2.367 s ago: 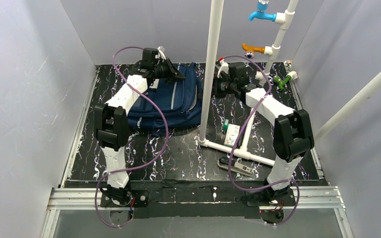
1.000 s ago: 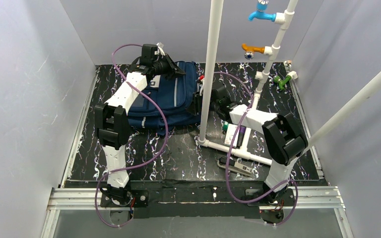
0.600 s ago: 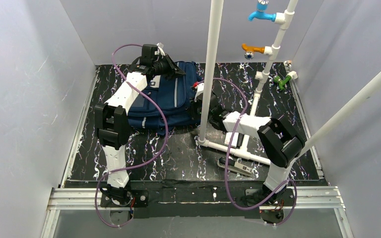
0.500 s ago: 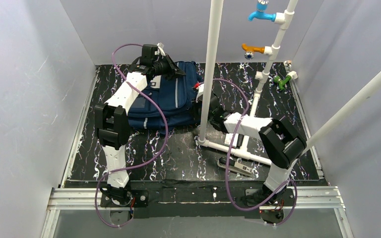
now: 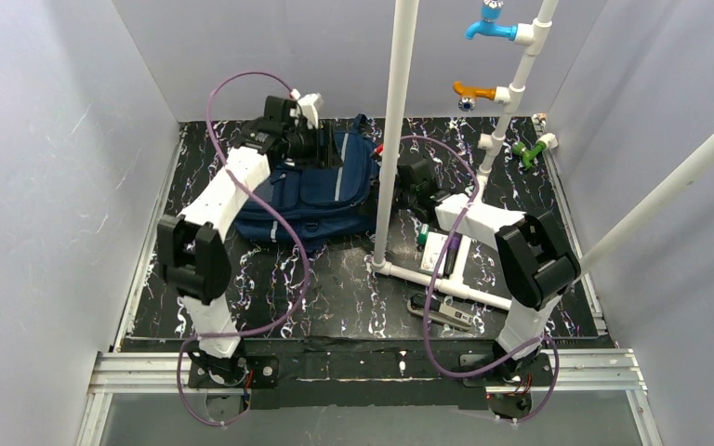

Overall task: Pack the student bag
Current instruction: Zip the student bag at the center of the board.

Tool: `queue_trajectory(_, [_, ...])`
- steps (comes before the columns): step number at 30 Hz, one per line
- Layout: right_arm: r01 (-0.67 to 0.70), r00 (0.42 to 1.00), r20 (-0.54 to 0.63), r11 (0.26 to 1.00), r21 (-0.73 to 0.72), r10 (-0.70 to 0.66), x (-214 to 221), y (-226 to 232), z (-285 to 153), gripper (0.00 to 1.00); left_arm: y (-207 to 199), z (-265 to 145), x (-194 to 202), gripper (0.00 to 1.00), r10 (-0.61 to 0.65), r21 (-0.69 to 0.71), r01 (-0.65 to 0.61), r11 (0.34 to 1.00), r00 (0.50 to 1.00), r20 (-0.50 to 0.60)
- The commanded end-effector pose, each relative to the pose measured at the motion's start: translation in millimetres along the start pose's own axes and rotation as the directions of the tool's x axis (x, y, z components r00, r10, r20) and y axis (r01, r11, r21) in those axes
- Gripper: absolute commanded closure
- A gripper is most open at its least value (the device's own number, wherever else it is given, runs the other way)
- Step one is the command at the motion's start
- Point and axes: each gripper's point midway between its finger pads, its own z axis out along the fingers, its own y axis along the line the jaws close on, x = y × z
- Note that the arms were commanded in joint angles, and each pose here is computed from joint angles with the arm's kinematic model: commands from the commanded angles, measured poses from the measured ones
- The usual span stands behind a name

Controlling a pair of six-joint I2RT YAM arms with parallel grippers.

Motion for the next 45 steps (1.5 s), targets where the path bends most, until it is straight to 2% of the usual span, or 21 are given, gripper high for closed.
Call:
queue_trajectory(1, [-0.021,1.0,0.005,0.967,-0.255,0.023,-23.7,46.1,-1.3,0.99,-34.4,-36.3,53.8,0.41,0.511,-0.061,-0.513,0.856,0.858,-0.051])
queue_trajectory(2, [-0.036,0.999,-0.006,0.961,-0.273,0.036,-23.8,48.1,-1.0,0.99,-38.1,-37.4,71.2,0.4,0.6,-0.064,-0.603,0.795,0.797,-0.068])
queue_trajectory(4, [-0.075,0.997,-0.05,0.951,-0.299,0.063,-19.4,49.6,-0.1,0.99,-45.4,-33.2,86.6,0.32,0.764,-0.1,-0.763,0.638,0.644,-0.039])
queue_trajectory(5, [-0.085,0.996,-0.059,0.948,-0.308,0.07,-19.8,51.0,-0.8,0.99,-46.9,-31.0,94.4,0.3,0.803,-0.108,-0.801,0.588,0.595,-0.035])
queue_trajectory(7, [-0.108,0.993,-0.077,0.941,-0.321,0.088,-19.4,51.8,-3.3,0.99,-45.2,-27.2,105.8,0.3,0.837,-0.098,-0.837,0.539,0.545,-0.049])
queue_trajectory(13, [-0.141,0.989,-0.1,0.928,-0.346,0.113,-22.6,51.6,-12.6,0.99,-17.1,-14.7,111.5,0.42,0.868,-0.15,-0.877,0.457,0.476,-0.142])
queue_trajectory(14, [-0.141,0.989,-0.099,0.928,-0.345,0.114,-22.8,50.7,-13.4,0.99,-17.1,-16.1,108.5,0.46,0.869,-0.164,-0.874,0.457,0.478,-0.129])
queue_trajectory(16, [-0.145,0.988,-0.098,0.926,-0.349,0.117,-23.0,48.9,-14.4,0.99,-21.4,-19.3,107.1,0.48,0.867,-0.17,-0.864,0.474,0.491,-0.08])
queue_trajectory(20, [-0.145,0.989,-0.089,0.922,-0.359,0.121,-28.3,48.5,-16.2,0.99,-10.7,-21.5,104.4,0.47,0.808,-0.19,-0.801,0.568,0.586,-0.055])
queue_trajectory(24, [-0.162,0.987,-0.08,0.907,-0.389,0.142,-36.5,55.9,-19.3,0.99,-13.7,-10.0,112.9,0.47,0.798,-0.133,-0.795,0.591,0.601,-0.046])
queue_trajectory(28, [-0.174,0.985,-0.075,0.89,-0.422,0.157,-42.8,63.7,-23.5,0.99,-3.3,6.9,112.0,0.49,0.794,-0.143,-0.799,0.584,0.599,-0.102])
queue_trajectory(32, [-0.185,0.983,-0.088,0.884,-0.429,0.163,-44.3,66.4,-25.7,0.99,8.8,13.8,101.8,0.52,0.787,-0.214,-0.791,0.574,0.604,-0.121])
queue_trajectory(34, [-0.196,0.981,-0.096,0.883,-0.427,0.171,-43.4,66.5,-25.1,0.99,12.1,15.0,97.3,0.57,0.78,-0.24,-0.782,0.575,0.613,-0.126])
queue_trajectory(36, [-0.209,0.978,-0.111,0.885,-0.416,0.179,-40.6,63.8,-22.3,0.99,21.8,14.5,93.2,0.74,0.769,-0.29,-0.771,0.567,0.622,-0.15])
queue_trajectory(37, [-0.214,0.976,-0.12,0.895,-0.392,0.181,-37.9,59.6,-19.9,0.99,28.5,13.3,91.3,0.84,0.76,-0.319,-0.765,0.56,0.627,-0.169])
queue_trajectory(40, [-0.194,0.976,-0.134,0.958,-0.209,0.169,-26.5,25.9,-12.6,0.99,43.3,4.8,93.9,1.0,0.727,-0.356,-0.741,0.57,0.656,-0.2])
queue_trajectory(43, [-0.099,0.99,-0.103,0.995,0.024,0.101,-23.3,-18.9,-10.9,0.99,50.4,-5.5,101.9,1.0,0.683,-0.352,-0.689,0.633,0.712,-0.163])
queue_trajectory(45, [-0.031,0.995,-0.09,0.993,0.112,0.041,-25.0,-39.0,-12.1,0.99,51.8,-10.8,106.3,1.0,0.653,-0.335,-0.653,0.679,0.746,-0.13])
